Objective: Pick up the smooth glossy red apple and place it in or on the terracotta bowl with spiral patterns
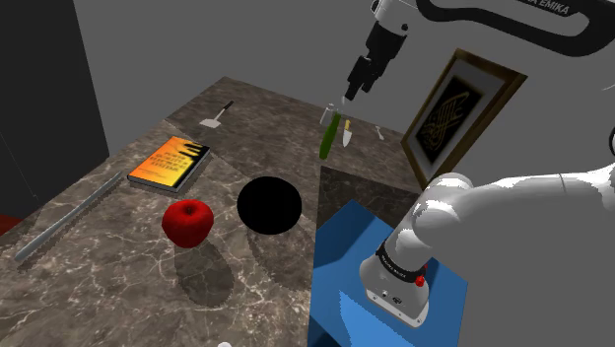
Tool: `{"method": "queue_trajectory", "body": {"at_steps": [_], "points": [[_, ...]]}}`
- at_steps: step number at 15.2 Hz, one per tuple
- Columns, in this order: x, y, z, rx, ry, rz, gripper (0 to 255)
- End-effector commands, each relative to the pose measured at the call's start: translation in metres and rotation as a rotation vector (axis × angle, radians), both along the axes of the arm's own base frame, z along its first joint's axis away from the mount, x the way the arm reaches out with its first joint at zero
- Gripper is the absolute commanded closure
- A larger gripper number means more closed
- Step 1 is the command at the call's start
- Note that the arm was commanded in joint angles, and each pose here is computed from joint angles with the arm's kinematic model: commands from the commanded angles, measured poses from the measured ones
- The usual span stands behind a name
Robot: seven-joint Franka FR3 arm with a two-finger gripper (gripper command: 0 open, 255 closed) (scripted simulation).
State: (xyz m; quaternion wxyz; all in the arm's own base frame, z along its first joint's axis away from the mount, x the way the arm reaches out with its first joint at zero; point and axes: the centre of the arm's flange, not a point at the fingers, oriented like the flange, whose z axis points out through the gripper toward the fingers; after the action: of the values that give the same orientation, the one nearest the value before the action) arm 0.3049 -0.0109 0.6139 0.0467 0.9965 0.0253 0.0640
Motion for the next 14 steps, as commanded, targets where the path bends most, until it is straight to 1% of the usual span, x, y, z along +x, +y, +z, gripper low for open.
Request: {"method": "queue_trajectory", "body": {"at_steps": [1, 14], "points": [[0.000, 0.000, 0.000, 0.000, 0.000, 0.000, 0], [0.023, 0.144, -0.076, 0.054, -0.009, -0.014, 0]]}}
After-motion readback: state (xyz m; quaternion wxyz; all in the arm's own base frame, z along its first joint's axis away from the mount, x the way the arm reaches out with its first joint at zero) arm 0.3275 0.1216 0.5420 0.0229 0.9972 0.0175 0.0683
